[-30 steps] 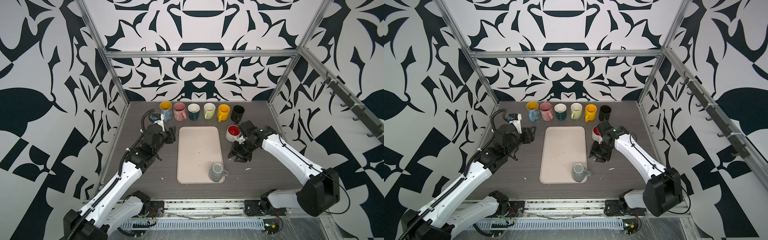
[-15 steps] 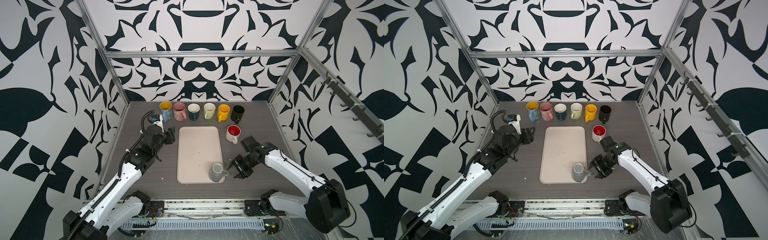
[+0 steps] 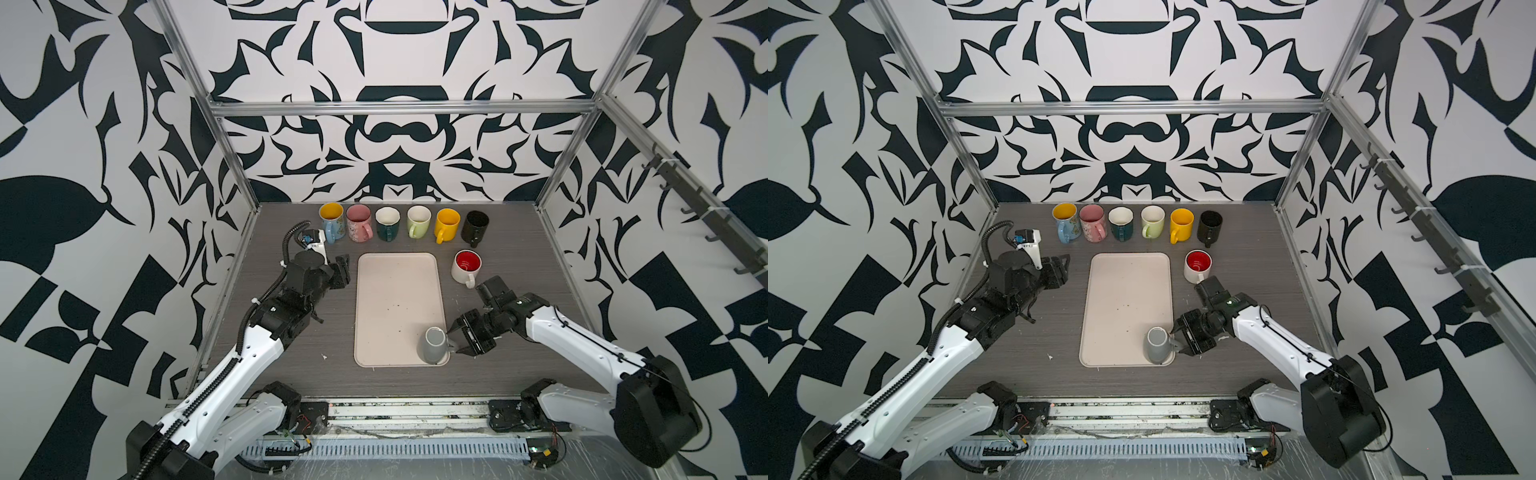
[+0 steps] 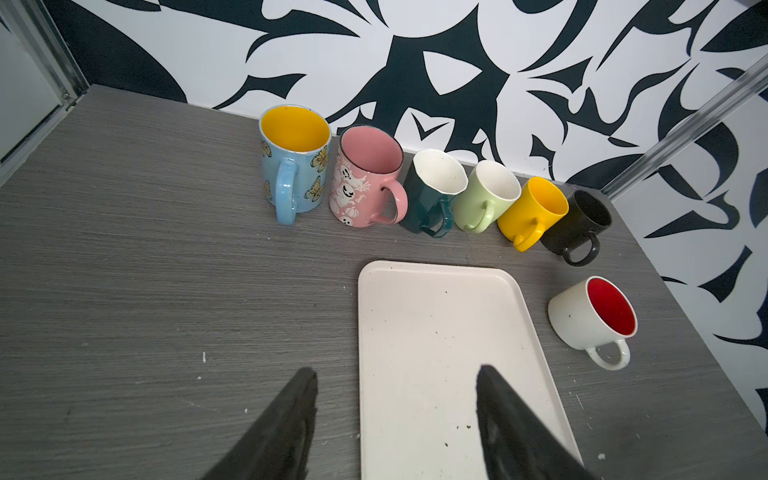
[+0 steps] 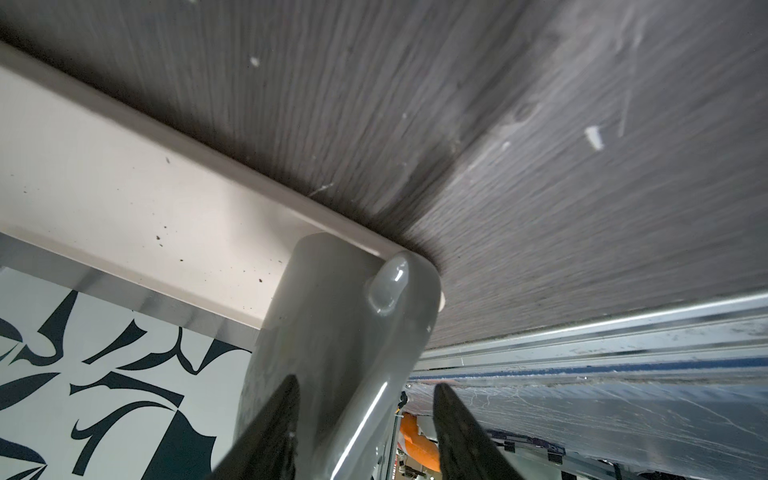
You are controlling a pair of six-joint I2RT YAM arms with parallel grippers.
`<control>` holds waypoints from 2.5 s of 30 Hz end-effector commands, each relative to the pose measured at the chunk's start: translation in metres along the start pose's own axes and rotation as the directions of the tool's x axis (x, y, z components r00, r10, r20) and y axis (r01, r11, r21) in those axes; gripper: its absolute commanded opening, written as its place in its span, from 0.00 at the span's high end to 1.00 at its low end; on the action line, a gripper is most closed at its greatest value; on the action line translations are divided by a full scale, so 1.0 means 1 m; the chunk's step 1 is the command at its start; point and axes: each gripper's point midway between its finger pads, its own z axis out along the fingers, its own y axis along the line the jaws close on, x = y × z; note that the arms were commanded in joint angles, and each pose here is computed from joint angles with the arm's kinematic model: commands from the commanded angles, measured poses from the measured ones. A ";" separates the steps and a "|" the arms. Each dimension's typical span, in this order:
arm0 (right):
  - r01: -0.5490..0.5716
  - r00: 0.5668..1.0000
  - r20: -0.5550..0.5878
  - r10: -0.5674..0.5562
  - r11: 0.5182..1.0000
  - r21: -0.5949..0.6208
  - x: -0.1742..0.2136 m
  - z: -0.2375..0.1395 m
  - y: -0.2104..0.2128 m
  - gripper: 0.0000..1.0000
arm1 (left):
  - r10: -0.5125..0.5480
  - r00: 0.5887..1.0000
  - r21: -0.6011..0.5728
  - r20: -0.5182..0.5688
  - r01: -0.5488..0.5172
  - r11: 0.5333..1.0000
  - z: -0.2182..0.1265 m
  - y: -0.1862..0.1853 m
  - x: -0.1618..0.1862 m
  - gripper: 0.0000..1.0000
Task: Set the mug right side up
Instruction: 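Move the right gripper to the upside-down grey mug on the tray, then grasp the grey mug with the right gripper and lift it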
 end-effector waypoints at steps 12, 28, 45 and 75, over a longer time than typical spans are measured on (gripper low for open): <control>-0.015 1.000 -0.020 0.015 0.999 -0.034 0.001 0.012 0.017 0.51 | -0.007 1.000 -0.049 -0.013 0.006 0.999 -0.002 0.013 0.009 0.36; 0.001 0.998 -0.056 -0.002 1.000 -0.022 0.003 0.021 0.032 0.68 | 0.006 1.000 -0.075 -0.018 -0.007 0.997 -0.001 0.018 0.012 0.35; 0.018 0.997 -0.069 -0.021 0.999 -0.039 0.007 0.019 0.044 0.71 | 0.016 1.000 -0.090 -0.024 -0.018 0.996 0.001 0.021 0.014 0.35; 0.063 0.993 -0.092 -0.071 0.994 -0.093 0.009 0.030 0.065 1.00 | 0.029 0.999 -0.095 -0.032 -0.032 0.995 0.006 0.020 0.012 0.35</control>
